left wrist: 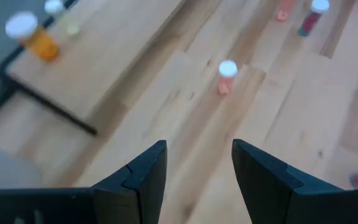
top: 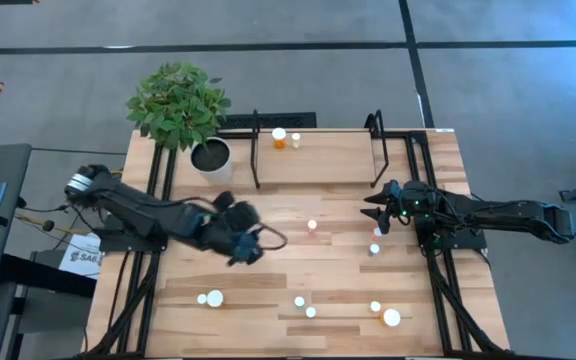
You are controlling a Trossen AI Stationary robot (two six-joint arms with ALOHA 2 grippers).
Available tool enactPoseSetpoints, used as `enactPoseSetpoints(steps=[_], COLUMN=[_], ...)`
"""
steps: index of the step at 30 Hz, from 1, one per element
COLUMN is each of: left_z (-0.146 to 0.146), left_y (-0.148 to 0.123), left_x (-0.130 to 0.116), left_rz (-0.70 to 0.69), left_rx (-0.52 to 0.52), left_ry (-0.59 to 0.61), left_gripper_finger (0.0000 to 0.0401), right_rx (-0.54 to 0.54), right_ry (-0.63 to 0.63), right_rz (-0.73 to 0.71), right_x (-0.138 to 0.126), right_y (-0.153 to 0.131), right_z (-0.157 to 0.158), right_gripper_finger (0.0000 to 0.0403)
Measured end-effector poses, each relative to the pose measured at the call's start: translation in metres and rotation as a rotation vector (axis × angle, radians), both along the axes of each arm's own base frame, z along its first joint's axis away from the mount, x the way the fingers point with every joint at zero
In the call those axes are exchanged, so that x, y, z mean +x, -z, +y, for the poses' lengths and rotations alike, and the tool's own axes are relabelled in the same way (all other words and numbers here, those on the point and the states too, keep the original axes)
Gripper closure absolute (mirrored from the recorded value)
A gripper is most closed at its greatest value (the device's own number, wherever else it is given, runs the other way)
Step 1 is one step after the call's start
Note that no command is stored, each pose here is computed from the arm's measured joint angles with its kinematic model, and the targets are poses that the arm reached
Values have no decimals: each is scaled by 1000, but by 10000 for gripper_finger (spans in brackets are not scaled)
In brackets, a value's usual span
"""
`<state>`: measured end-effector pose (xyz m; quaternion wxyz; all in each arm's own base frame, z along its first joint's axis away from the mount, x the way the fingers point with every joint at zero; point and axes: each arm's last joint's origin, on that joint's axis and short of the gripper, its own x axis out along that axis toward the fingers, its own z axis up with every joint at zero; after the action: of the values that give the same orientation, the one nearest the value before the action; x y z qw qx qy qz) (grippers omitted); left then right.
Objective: Pick and place medicine bottles onto shelf by color
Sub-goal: Move the pink pill bottle to the center of the table
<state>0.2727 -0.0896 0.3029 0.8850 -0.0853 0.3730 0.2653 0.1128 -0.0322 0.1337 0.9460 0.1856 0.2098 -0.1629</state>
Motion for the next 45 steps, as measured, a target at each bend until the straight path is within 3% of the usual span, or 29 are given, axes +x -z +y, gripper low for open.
enactPoseSetpoints(steps=[8, 13, 18, 25, 30, 45], left_z=[-18, -28, -33, -31, -28, -8], left_y=[5, 9, 14, 17, 36, 80], left_x=[-60, -81, -92, -94, -91, -82], left_rz=[-16, 7, 56, 142, 185, 201], left_rx=[-153, -249, -272, -366, -412, -512], left_ry=[-117, -258, -342, -417, -440, -586], left_gripper_finger=[231, 231, 231, 210, 189, 185], right_rx=[0, 0, 0, 0, 0, 0], right_ry=[0, -1, 0, 0, 0, 0], right_rz=[0, 0, 0, 1, 1, 1], right_x=[0, 0, 0, 0, 0, 0], right_y=[0, 0, 0, 0, 0, 0], right_z=[0, 0, 0, 0, 0, 0], right_gripper_finger=[154, 154, 154, 154, 154, 154])
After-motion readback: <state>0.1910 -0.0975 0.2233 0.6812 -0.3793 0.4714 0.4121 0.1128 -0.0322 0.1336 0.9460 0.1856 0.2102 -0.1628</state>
